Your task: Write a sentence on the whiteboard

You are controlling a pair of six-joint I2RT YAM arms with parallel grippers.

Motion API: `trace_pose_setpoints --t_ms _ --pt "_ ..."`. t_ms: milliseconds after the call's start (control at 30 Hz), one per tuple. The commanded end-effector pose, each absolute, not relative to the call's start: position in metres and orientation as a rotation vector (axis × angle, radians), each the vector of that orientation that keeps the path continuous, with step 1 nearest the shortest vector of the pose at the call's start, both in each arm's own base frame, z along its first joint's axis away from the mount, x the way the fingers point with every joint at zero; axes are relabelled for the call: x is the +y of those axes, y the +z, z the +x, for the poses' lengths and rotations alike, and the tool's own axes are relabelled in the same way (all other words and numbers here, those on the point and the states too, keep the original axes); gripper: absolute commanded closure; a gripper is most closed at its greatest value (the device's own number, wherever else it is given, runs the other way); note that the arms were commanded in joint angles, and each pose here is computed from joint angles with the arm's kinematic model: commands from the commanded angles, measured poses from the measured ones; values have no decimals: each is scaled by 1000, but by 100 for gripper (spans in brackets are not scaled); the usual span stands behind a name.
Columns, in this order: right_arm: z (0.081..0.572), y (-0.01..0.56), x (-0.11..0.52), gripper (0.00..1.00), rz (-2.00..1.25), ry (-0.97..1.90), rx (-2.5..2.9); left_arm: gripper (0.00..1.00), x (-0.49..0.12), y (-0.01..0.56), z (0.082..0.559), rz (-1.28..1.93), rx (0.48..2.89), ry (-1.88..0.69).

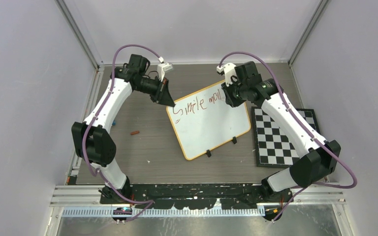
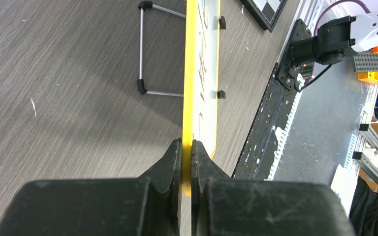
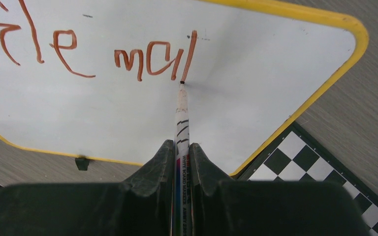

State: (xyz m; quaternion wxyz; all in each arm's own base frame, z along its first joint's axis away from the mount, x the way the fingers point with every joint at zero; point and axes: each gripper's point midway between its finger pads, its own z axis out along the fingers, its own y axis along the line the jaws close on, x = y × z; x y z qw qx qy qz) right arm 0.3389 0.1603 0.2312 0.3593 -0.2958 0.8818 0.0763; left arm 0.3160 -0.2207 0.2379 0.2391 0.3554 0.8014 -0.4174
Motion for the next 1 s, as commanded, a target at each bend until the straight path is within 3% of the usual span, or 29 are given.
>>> trace_pose_setpoints --t_ms 0,467,967 --pt "335 239 160 100 -739 221 2237 100 -221 239 315 1014 2168 -1103" --pt "356 282 153 100 -684 202 2146 100 -221 241 316 1011 2165 -1105" --pt "365 264 163 100 -701 244 2189 100 -220 239 316 1013 2171 -1098"
